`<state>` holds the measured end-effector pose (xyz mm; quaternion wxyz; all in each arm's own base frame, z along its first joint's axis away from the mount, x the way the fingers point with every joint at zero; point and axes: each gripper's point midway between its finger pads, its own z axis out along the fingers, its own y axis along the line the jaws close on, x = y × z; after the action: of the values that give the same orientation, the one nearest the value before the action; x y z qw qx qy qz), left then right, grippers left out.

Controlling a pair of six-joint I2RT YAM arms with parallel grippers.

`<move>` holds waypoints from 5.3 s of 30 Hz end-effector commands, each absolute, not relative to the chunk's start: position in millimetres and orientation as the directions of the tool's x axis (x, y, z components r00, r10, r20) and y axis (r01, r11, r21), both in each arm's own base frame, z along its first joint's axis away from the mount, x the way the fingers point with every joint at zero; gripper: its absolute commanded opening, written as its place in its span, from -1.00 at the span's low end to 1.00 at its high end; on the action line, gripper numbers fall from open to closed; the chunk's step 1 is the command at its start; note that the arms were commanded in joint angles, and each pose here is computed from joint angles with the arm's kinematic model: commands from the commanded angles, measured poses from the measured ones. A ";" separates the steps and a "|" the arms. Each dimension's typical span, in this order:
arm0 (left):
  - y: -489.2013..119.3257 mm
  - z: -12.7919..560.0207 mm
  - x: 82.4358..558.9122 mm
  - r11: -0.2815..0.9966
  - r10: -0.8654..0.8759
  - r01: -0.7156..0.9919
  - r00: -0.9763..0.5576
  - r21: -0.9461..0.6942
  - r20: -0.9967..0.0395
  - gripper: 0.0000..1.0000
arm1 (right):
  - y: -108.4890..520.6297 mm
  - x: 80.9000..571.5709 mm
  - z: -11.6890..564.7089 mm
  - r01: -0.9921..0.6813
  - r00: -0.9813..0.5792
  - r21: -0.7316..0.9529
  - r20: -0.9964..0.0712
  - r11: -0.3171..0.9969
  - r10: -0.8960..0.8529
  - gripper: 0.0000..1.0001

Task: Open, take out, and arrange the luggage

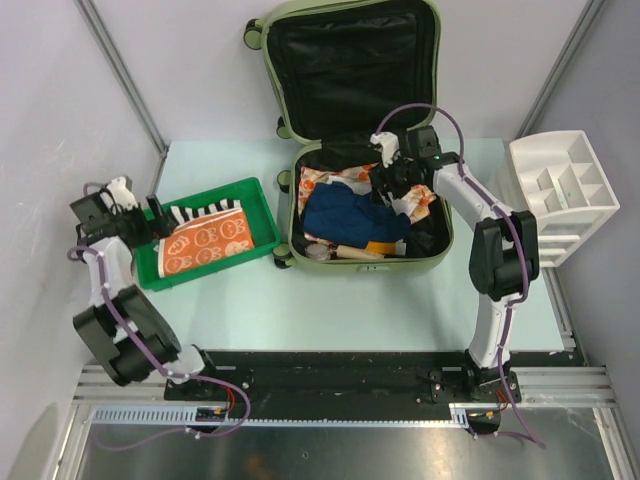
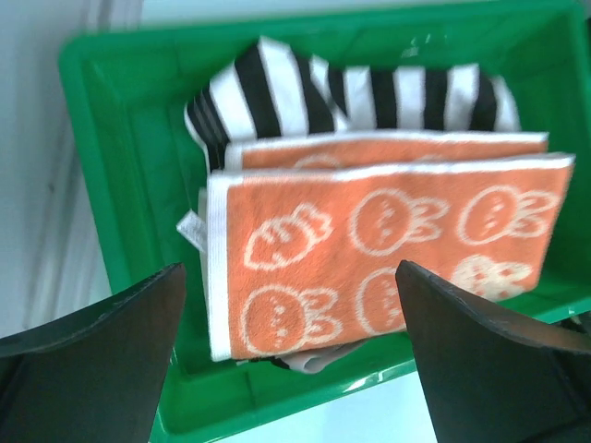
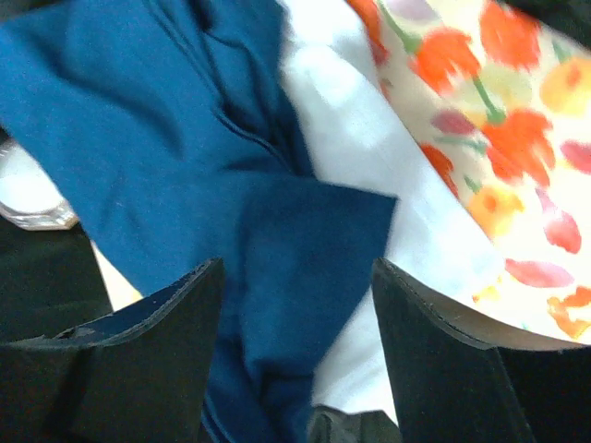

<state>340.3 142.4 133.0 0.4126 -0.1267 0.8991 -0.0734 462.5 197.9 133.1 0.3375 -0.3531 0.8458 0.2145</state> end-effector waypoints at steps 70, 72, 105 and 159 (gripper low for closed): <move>-326.3 148.9 441.6 0.477 -0.366 -0.100 -0.926 -0.873 -0.094 1.00 | 312.7 400.8 187.4 -0.925 -0.202 0.069 -0.923 0.373 -0.329 -1.00; -328.5 146.4 440.7 0.476 -0.359 -0.098 -0.929 -0.874 -0.091 0.99 | 316.8 397.1 188.9 -0.932 -0.186 0.058 -0.925 0.359 -0.332 -1.00; 48.8 200.7 410.9 0.853 -0.434 -0.009 -0.570 -0.523 -0.698 -1.00 | 251.7 427.1 216.4 -0.855 -0.240 0.046 -0.918 0.516 -0.315 0.76; -307.8 170.6 438.2 0.702 0.144 0.516 -0.778 -0.491 -0.611 0.57 | 126.2 402.4 132.6 -0.326 -0.784 0.297 -0.615 0.897 -0.081 0.52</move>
<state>426.8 -295.6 165.0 0.2904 0.2421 0.8695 -0.3180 412.8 131.1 121.8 0.3041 -0.1792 0.9114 0.2116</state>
